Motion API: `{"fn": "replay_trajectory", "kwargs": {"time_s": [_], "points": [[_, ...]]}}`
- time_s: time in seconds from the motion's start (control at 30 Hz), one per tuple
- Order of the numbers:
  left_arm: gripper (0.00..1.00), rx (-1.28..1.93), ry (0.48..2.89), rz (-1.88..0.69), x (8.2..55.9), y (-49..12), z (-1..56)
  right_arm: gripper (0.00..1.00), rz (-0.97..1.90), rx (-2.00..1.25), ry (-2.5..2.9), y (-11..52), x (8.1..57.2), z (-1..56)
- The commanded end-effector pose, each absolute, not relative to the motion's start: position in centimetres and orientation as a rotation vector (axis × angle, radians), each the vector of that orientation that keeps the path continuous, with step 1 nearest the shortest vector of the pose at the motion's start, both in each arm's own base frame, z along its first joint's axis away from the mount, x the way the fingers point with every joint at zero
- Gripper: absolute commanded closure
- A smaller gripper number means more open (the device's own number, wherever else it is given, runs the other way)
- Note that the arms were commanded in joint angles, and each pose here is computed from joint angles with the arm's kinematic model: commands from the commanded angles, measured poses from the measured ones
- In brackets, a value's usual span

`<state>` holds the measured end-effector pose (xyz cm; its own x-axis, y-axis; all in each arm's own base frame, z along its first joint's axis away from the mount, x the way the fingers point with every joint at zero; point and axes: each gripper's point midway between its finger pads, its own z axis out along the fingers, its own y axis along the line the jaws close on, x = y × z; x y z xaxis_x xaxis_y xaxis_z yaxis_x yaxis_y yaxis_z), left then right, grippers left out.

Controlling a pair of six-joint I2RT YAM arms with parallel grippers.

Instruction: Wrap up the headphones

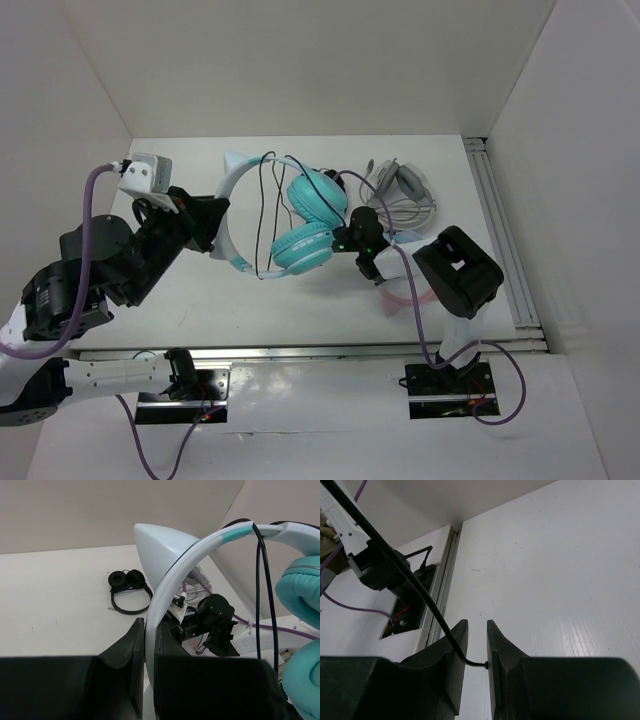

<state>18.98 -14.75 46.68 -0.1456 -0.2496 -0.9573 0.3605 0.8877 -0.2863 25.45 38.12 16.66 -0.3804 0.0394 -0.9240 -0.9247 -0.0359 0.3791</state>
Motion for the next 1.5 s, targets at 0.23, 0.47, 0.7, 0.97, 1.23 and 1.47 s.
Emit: {"fn": "replay_trajectory", "kwargs": {"time_s": [0.23,0.47,0.7,0.97,1.23,1.47], "points": [[1.0,-0.091,1.477,-0.69,18.2,-12.6,52.4,0.65,1.523,-0.99,1.368,39.0,25.6,16.7],[1.0,-0.091,1.477,-0.69,18.2,-12.6,52.4,0.58,1.534,-0.983,1.387,39.5,25.5,15.9],[1.0,-0.098,1.477,-0.698,18.2,-12.6,52.4,0.63,1.529,-0.985,1.383,40.2,25.4,15.8],[1.0,-0.093,1.482,-0.693,18.2,-12.5,52.0,0.65,1.509,-0.958,1.341,40.0,25.6,17.3],[1.0,-0.108,1.483,-0.693,18.1,-12.1,51.9,0.46,1.507,-0.982,1.331,40.6,24.6,17.8],[1.0,-0.105,1.496,-0.688,18.2,-12.5,51.6,0.44,1.518,-1.024,1.263,41.1,23.1,19.3]]}}
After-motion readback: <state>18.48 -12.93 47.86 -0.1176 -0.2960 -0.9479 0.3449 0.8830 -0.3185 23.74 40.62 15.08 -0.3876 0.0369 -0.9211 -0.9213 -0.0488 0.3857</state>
